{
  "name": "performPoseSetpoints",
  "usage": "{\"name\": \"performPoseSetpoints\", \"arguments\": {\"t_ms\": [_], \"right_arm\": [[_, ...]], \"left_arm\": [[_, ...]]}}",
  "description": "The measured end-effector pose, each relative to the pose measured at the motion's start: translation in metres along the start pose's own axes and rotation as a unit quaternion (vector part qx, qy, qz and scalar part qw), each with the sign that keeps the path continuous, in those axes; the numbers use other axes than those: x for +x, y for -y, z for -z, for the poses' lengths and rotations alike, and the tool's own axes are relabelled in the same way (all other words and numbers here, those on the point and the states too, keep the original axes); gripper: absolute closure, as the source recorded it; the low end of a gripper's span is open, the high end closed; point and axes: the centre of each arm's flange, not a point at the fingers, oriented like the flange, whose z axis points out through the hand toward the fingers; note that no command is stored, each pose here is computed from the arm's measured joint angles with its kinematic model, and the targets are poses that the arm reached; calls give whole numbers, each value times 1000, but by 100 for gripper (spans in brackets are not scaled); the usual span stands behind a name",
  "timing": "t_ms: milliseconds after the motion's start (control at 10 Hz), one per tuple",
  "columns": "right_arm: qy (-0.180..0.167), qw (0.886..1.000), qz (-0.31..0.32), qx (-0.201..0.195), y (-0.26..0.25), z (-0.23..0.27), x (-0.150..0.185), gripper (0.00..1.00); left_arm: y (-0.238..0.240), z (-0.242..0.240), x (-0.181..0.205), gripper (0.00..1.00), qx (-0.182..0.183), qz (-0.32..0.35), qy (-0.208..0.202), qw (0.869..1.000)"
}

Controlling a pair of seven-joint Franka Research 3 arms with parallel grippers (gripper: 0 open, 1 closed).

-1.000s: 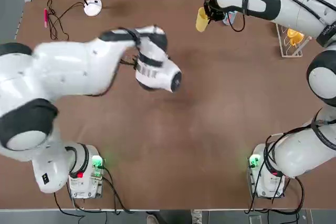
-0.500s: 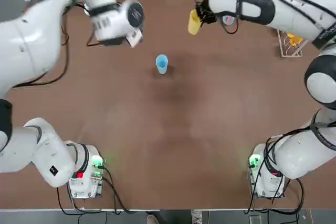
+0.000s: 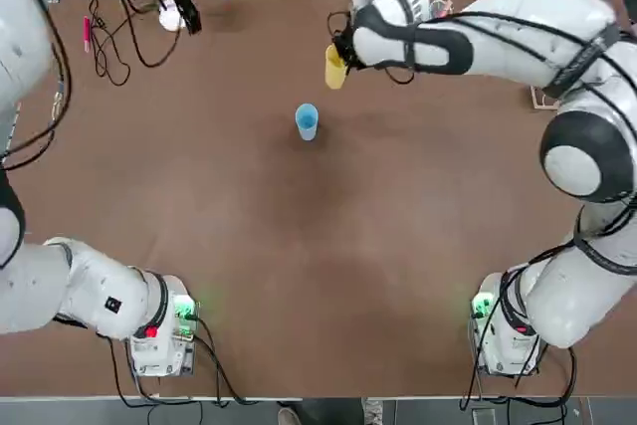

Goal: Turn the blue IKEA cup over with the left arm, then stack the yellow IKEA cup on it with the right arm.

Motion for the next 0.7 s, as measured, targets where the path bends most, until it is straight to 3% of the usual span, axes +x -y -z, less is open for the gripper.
{"name": "performPoseSetpoints", "arguments": {"t_ms": [400, 700], "right_arm": [[-2, 1000, -26, -7, 36, -40, -52, 96], [-7, 999, -33, -5, 42, -60, -62, 96]], "left_arm": [[98, 29, -18, 1, -97, 134, -13, 986], [150, 19, -42, 1, -130, 234, -16, 963]]}}
